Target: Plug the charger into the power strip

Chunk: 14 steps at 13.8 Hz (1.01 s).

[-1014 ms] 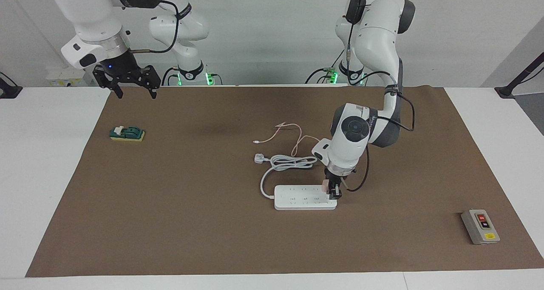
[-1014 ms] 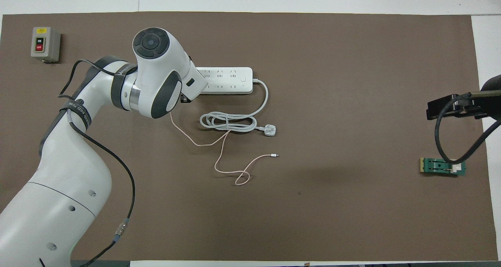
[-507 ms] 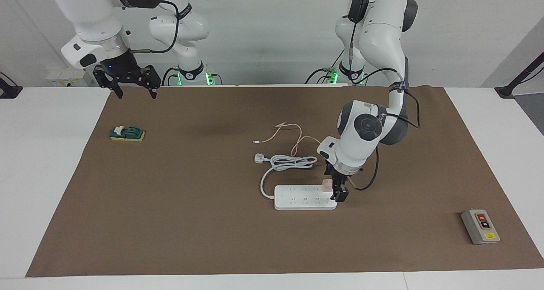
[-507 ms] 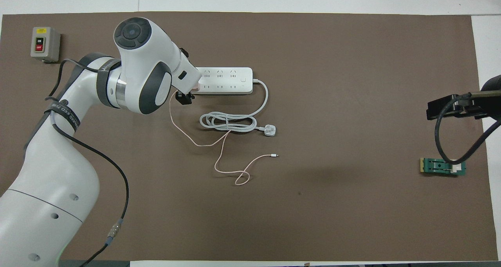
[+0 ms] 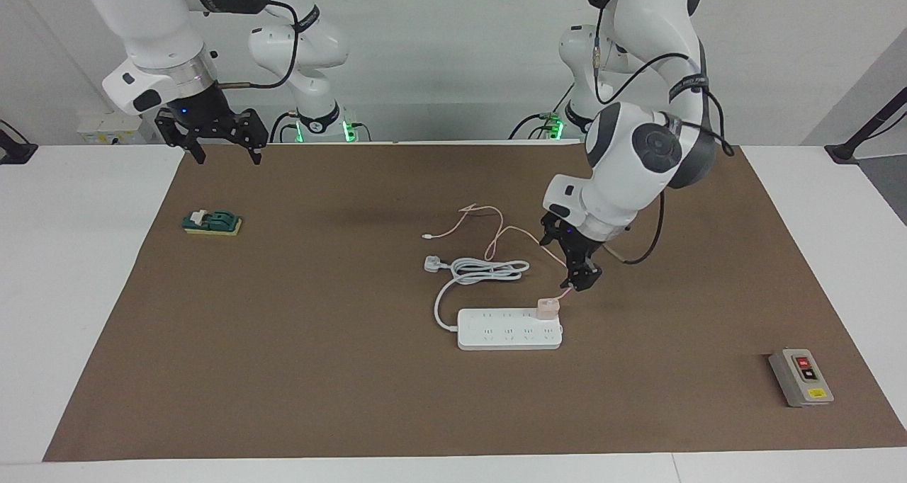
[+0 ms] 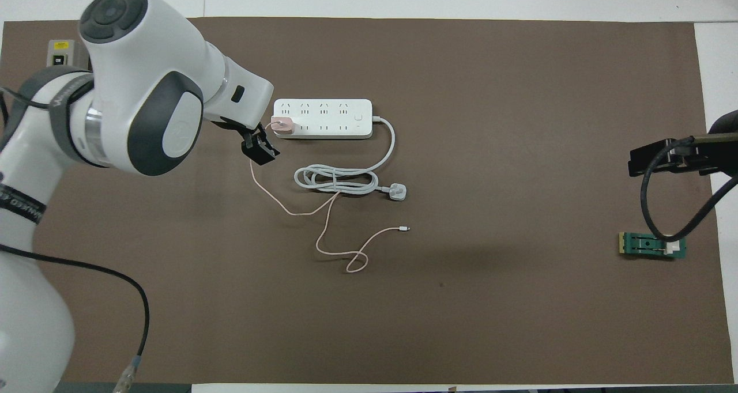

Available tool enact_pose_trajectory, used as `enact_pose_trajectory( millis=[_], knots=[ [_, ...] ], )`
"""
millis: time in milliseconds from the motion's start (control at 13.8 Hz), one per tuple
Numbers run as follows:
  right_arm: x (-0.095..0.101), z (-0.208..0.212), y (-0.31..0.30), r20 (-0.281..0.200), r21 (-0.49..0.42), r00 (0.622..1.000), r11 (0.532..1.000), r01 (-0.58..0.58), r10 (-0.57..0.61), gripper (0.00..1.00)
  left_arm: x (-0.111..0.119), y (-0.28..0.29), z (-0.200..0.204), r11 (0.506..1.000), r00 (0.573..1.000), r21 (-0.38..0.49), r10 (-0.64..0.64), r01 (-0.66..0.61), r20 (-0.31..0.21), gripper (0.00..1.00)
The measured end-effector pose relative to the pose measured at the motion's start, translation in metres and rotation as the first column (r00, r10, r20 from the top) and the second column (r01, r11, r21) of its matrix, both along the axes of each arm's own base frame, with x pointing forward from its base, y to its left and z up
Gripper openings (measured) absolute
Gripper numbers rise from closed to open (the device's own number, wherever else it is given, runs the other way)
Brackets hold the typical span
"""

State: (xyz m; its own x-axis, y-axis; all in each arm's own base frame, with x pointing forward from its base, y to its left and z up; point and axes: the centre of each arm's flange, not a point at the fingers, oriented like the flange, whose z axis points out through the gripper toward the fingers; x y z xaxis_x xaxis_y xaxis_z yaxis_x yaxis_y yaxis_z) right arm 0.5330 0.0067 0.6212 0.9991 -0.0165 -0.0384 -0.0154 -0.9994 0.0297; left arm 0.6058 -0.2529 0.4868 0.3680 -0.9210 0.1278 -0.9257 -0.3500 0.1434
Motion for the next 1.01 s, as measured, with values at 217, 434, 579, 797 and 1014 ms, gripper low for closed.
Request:
enact_pose_trajectory(
  millis=[217, 434, 579, 797, 1014],
  knots=[
    [0.000, 0.000, 0.000, 0.000, 0.000, 1.000, 1.000, 0.000, 0.000, 1.00, -0.018, 0.052, 0.048, 0.968, 0.965, 0.058, 0.250, -0.245, -0.080, 1.00],
    [0.000, 0.000, 0.000, 0.000, 0.000, 1.000, 1.000, 0.000, 0.000, 1.00, -0.024, 0.116, 0.067, 0.860, 0.848, 0.146, 0.508, -0.489, -0.152, 1.00],
    [0.000, 0.000, 0.000, 0.000, 0.000, 1.000, 1.000, 0.000, 0.000, 1.00, -0.028, 0.142, 0.076, 0.749, 0.733, 0.195, 0.661, -0.633, -0.159, 1.00],
    [0.000, 0.000, 0.000, 0.000, 0.000, 1.000, 1.000, 0.000, 0.000, 1.00, -0.030, 0.162, 0.080, 0.627, 0.619, 0.262, 0.776, -0.734, -0.123, 1.00],
    [0.000, 0.000, 0.000, 0.000, 0.000, 1.000, 1.000, 0.000, 0.000, 1.00, -0.033, 0.172, 0.084, 0.580, 0.599, 0.314, 0.800, -0.751, -0.045, 1.00]
  ],
)
